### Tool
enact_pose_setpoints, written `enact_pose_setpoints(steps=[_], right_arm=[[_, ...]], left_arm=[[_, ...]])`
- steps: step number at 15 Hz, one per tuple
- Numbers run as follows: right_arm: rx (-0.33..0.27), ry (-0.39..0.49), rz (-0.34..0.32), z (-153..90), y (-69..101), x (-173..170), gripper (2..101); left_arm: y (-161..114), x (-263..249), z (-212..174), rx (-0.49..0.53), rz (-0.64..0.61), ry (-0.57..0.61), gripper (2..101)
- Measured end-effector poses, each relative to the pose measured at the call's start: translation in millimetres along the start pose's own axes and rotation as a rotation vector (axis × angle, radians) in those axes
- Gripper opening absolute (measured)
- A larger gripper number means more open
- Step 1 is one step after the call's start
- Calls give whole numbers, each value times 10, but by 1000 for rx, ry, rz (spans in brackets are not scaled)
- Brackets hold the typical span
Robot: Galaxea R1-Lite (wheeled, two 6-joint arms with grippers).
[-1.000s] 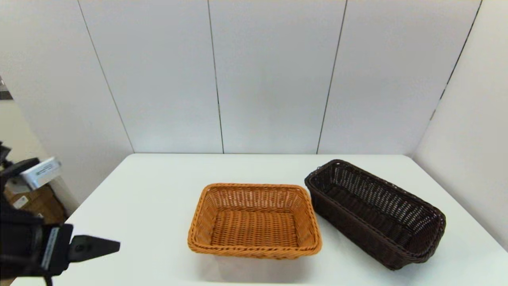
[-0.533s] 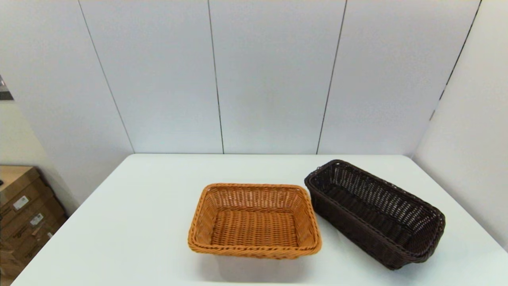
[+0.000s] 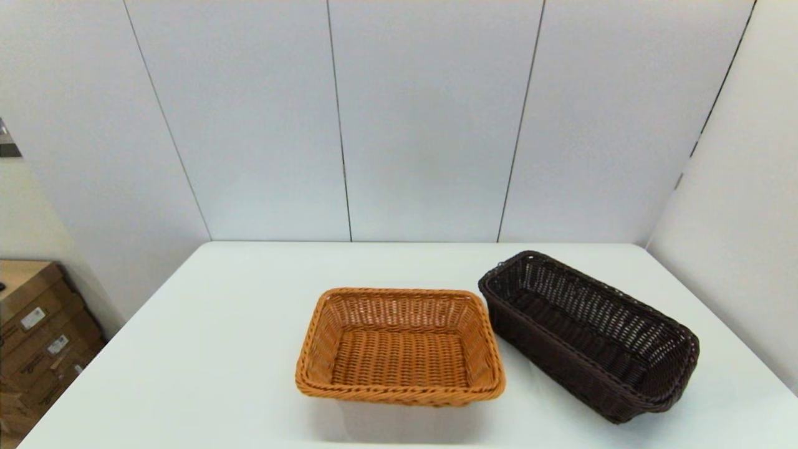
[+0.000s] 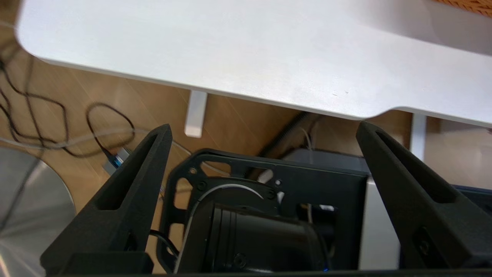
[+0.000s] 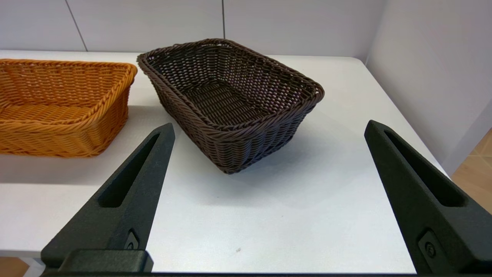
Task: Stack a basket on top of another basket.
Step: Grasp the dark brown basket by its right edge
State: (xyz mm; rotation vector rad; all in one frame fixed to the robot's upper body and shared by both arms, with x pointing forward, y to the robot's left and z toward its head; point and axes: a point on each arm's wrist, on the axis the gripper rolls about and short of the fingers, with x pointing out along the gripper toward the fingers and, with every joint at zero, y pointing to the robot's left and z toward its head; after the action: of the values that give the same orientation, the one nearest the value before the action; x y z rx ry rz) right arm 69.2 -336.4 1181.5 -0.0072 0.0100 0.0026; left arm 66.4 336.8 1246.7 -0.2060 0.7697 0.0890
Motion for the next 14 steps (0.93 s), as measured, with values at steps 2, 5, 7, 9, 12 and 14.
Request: enact_pose_setpoints(steps=[2,5,7,9,12,14], right_arm=[[0,0,0,0,0,0,980],[0,0,0,0,0,0,980],[0,0,0,0,0,0,980],[0,0,0,0,0,0,980],[0,-1,-1,1,0,0,980],[0,0,0,0,0,0,980]], left_arm=[[5,-11,-67,-20,19,-43,971],[38,39,-239,-5,26,-82,973],[61,62,-350,80,20,-134,974],[69,85,-393,137,9,-200,975],[72,186,-419,189,-7,-297,977],[74,244,-449,217,-30,-366,977]])
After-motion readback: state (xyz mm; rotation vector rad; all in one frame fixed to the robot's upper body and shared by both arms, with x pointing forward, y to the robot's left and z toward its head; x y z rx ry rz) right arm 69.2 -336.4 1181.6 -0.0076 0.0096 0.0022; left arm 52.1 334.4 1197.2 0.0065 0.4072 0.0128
